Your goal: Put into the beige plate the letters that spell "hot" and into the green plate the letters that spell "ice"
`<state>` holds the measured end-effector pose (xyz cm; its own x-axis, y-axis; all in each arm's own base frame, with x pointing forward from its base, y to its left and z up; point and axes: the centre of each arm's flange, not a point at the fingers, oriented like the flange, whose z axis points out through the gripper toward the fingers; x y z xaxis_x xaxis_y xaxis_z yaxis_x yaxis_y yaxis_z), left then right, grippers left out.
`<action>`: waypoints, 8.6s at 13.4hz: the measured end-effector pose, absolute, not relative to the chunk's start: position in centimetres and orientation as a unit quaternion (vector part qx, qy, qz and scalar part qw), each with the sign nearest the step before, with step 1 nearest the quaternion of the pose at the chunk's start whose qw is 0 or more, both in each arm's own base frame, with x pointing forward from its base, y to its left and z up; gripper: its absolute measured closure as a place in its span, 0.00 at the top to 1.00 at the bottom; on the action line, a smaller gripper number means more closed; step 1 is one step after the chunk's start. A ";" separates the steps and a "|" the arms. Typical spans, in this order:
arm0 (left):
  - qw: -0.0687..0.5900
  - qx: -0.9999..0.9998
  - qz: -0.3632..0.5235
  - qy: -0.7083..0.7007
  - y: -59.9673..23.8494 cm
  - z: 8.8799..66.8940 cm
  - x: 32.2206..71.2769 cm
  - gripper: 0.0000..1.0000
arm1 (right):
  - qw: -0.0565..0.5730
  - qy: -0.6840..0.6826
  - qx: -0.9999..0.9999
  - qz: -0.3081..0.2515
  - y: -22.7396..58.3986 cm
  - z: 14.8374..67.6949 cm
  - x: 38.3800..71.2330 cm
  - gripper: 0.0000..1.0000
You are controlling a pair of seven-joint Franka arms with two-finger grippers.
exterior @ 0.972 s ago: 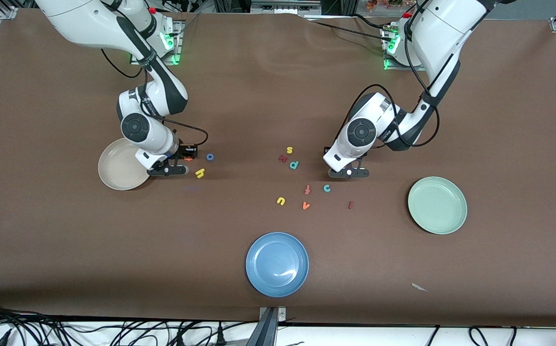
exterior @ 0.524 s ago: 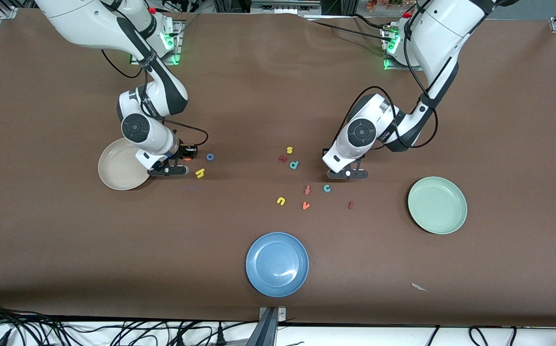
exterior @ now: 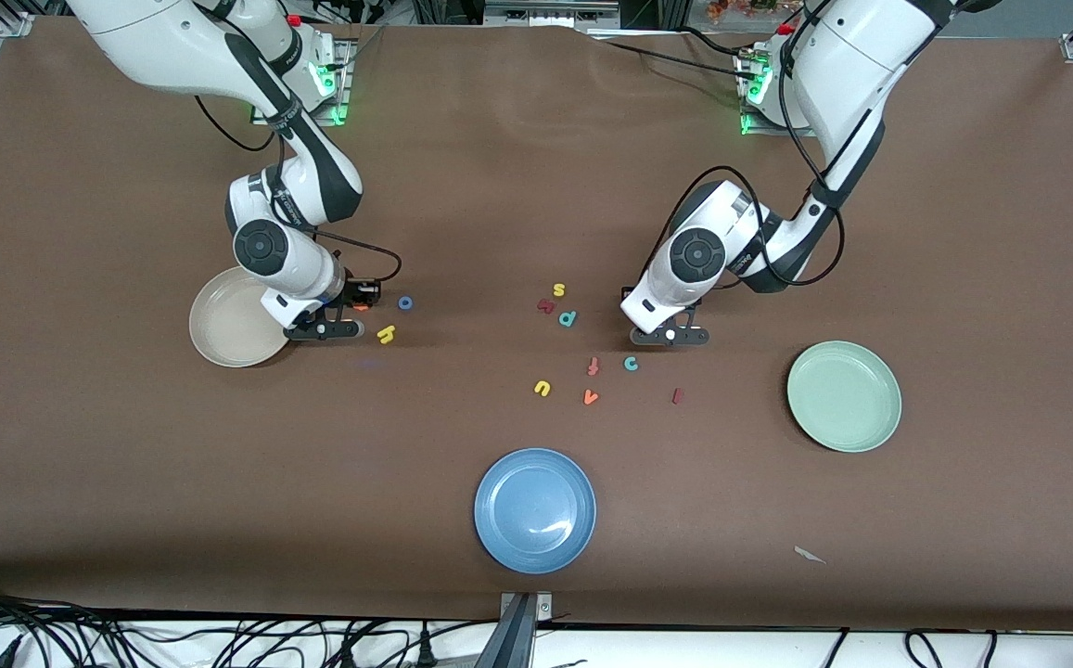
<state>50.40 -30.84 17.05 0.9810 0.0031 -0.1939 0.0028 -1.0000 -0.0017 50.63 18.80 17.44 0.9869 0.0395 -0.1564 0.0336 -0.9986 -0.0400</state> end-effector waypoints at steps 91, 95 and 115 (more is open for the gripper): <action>-0.008 -0.988 0.040 0.147 -26.6 17.4 64.8 0.11 | -0.097 0.088 -0.976 0.172 5.0 22.0 55.1 0.69; -0.008 -0.989 0.039 0.141 -26.5 17.5 64.8 0.10 | -0.083 0.077 -0.981 0.159 8.3 25.0 56.1 1.00; 0.026 -0.988 0.056 0.140 -5.8 23.7 65.6 0.10 | 0.005 0.064 -0.995 0.079 27.3 17.7 50.0 0.93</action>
<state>65.57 -5.76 23.68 0.9548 -0.2730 -0.1177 -0.2787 -0.9597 -0.0350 50.04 27.26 17.68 0.9795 -0.1261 -0.1569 -0.1279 -0.9918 -0.0009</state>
